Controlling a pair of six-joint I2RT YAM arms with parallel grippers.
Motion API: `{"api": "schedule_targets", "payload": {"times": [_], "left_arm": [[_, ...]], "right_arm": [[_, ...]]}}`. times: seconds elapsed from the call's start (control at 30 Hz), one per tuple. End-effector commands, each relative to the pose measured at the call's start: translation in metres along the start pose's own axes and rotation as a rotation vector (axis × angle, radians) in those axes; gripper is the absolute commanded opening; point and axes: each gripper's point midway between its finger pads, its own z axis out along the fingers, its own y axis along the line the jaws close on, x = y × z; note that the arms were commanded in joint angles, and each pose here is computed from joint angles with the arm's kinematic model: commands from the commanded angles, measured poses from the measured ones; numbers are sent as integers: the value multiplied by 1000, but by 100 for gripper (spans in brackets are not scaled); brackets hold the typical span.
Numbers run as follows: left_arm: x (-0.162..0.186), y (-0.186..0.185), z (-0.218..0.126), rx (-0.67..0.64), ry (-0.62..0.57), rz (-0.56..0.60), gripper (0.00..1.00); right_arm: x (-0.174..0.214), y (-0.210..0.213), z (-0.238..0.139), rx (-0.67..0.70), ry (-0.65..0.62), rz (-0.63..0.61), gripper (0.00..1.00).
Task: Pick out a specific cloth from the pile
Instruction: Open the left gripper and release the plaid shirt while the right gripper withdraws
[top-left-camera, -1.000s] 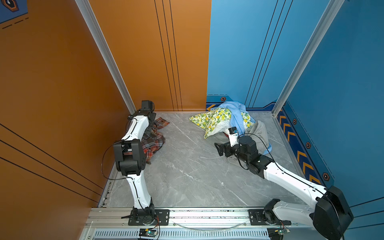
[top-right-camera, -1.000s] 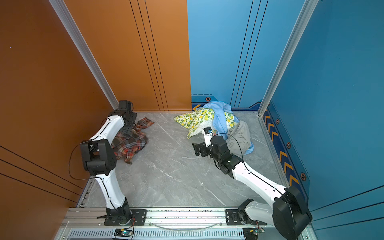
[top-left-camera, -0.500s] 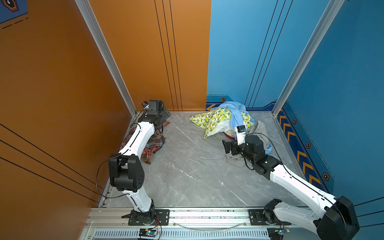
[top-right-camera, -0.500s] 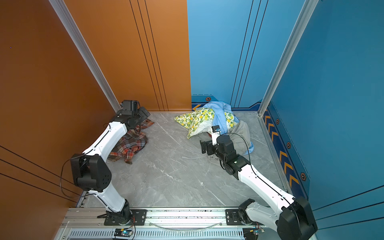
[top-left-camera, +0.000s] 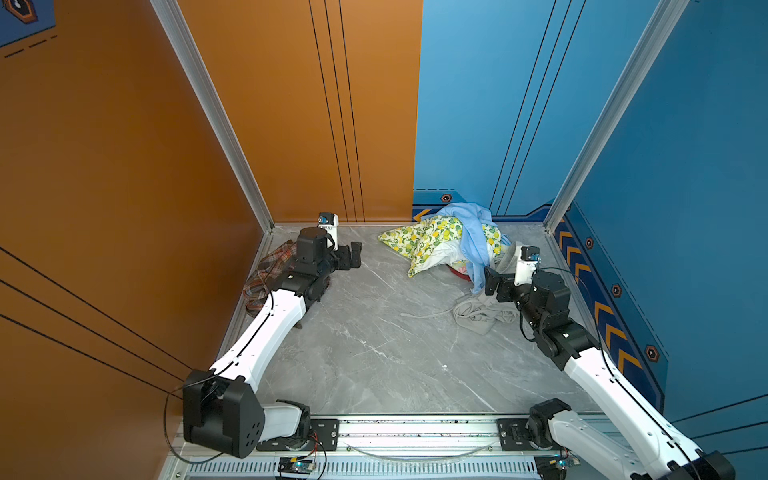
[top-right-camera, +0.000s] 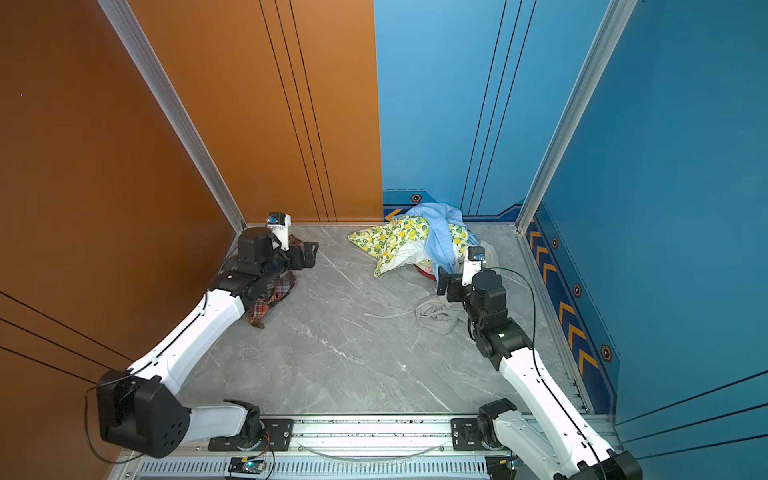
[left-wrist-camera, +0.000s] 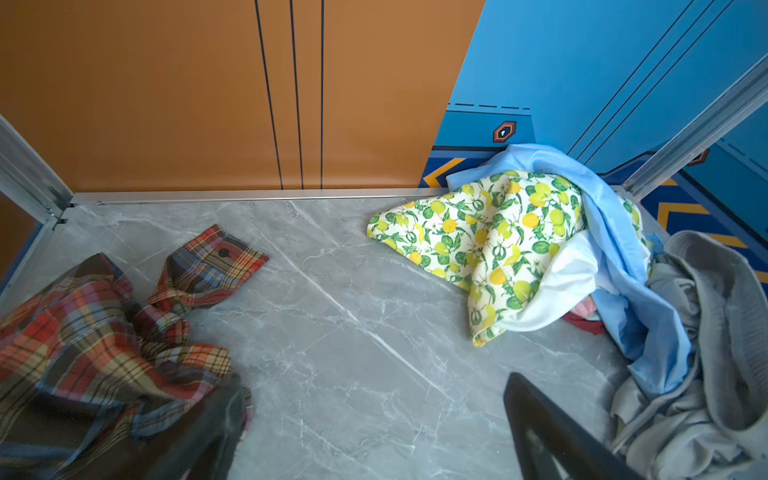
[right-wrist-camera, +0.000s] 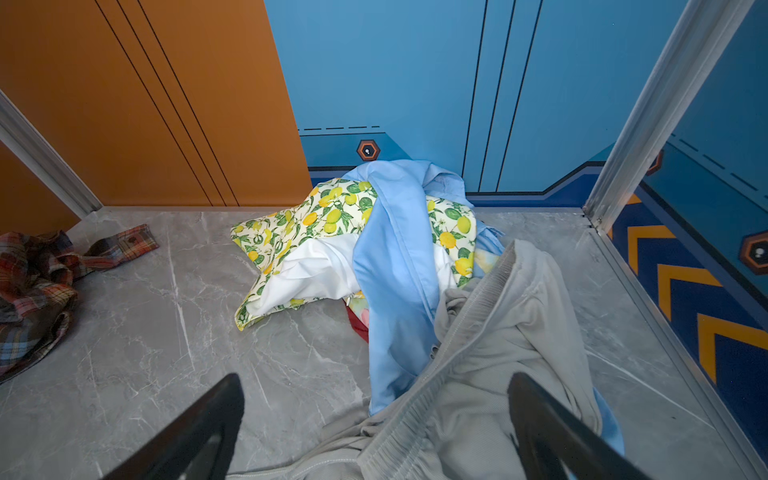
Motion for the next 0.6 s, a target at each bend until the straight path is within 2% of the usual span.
{"api": "schedule_targets", "payload": {"times": [0.0, 0.2, 0.37, 0.57], "left_arm": [[0, 19, -15, -44, -98, 51, 98], [35, 77, -27, -193, -130, -37, 98], [69, 111, -27, -300, -185, -64, 98], [105, 136, -14, -404, -113, -50, 98]], "right_arm": [[6, -17, -1, 65, -42, -18, 100], [25, -35, 0, 106, -90, -12, 100], [35, -48, 3, 129, -123, -14, 100], [54, -63, 12, 168, -104, -6, 100]]}}
